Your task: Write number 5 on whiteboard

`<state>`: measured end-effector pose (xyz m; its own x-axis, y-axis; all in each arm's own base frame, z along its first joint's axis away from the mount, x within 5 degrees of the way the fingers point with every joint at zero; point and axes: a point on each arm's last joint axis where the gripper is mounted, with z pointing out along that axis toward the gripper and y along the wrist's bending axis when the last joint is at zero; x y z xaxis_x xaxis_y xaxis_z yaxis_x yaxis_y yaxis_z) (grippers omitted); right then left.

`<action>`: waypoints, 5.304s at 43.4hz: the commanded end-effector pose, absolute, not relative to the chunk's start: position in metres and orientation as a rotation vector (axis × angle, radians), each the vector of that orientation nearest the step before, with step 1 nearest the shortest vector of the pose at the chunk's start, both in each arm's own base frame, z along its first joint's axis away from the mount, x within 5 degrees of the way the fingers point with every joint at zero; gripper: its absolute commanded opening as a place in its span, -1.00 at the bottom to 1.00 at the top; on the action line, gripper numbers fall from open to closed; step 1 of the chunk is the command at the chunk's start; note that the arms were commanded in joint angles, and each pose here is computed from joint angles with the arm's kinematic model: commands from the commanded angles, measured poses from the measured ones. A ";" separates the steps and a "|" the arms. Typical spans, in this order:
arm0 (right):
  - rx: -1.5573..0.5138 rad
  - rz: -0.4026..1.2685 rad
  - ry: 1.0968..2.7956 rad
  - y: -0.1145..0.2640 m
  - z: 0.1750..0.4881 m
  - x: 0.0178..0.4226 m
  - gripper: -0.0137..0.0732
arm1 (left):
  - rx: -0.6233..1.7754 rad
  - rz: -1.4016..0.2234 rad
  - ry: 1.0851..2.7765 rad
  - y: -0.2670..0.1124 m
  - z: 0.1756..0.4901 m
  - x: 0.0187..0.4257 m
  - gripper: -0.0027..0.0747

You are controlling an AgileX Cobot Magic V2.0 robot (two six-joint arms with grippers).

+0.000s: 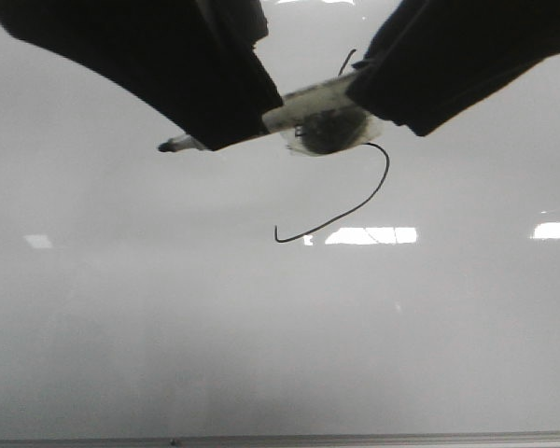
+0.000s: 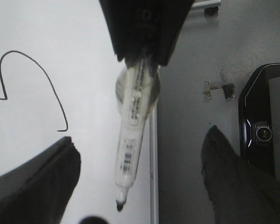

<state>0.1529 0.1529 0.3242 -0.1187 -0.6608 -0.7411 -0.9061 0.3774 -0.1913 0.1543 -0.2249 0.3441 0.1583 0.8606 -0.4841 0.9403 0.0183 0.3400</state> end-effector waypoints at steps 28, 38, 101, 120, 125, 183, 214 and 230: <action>-1.258 0.466 1.685 0.158 0.356 0.139 -0.82 | 1.817 -0.139 1.645 -0.222 0.361 0.153 -0.59; -1.271 0.471 1.694 0.158 0.355 0.138 -0.82 | 1.817 -0.139 1.645 -0.222 0.361 0.153 -0.77; -0.218 0.258 1.631 0.024 0.316 0.067 -0.84 | 0.434 -0.240 1.982 -0.042 0.319 0.134 -0.77; -0.218 0.258 1.631 0.024 0.316 0.067 -0.84 | 0.418 -0.229 1.963 -0.040 0.319 0.132 -0.77; -0.218 0.258 1.631 0.024 0.316 0.067 -0.84 | 0.418 -0.229 1.963 -0.040 0.319 0.132 -0.77; -0.218 0.258 1.631 0.024 0.316 0.067 -0.84 | -0.086 -0.009 2.043 0.024 0.235 0.291 -0.77; -0.218 0.258 1.632 0.025 0.316 0.067 -0.84 | -0.102 0.048 2.088 0.038 0.233 0.300 0.43; -0.218 0.258 1.632 0.025 0.316 0.067 -0.84 | -0.048 0.094 2.020 0.018 0.291 0.252 0.43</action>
<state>0.0655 0.0272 0.3025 -0.1520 -0.0278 -0.9880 -0.3277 0.9445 0.0238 0.2685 0.0263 0.2552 -0.5480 0.0042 -0.8365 -0.0852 0.9945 0.0608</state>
